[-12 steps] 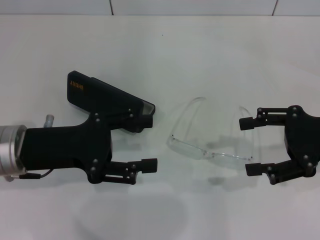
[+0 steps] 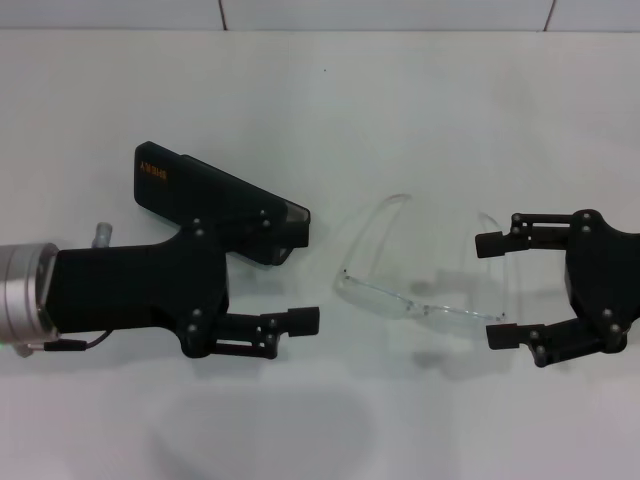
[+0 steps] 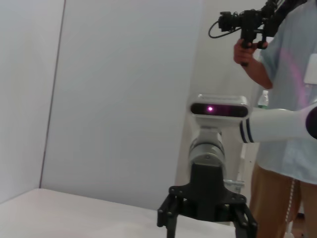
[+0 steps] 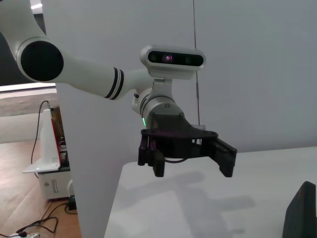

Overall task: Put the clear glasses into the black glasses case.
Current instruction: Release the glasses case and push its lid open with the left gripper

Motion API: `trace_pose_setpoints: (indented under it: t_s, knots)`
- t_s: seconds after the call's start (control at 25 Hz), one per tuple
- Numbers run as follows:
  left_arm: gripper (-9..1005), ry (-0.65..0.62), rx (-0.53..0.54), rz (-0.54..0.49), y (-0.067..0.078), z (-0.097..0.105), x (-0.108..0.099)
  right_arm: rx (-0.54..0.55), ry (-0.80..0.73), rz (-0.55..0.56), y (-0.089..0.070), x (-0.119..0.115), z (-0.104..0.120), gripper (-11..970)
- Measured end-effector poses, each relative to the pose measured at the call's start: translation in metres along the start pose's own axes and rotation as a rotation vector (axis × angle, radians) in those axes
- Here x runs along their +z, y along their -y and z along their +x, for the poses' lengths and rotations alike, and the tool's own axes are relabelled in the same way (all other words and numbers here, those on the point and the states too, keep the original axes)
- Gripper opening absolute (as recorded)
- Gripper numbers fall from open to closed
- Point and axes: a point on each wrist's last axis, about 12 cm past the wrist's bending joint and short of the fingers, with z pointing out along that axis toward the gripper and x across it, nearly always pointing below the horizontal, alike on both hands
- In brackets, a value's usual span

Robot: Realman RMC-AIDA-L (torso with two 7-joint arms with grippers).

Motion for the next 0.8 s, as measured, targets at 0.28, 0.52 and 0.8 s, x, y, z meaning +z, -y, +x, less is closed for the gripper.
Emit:
trace_pose_setpoints:
  t_s: [0.28, 0.52, 0.8]
  knots:
    - [867, 0.15, -0.014, -0.101, -0.006, -0.014, -0.009, -0.005, 0.01, 0.018, 0.0, 0.002, 0.002, 843]
    - [866, 0.286, -0.141, -0.15, -0.028, -0.068, -0.026, -0.001, 0.022, 0.028, -0.002, 0.004, 0.006, 843]
    - [860, -0.046, -0.284, -0.366, -0.061, -0.134, -0.013, 0.01, 0.062, 0.045, -0.004, 0.005, 0.013, 844]
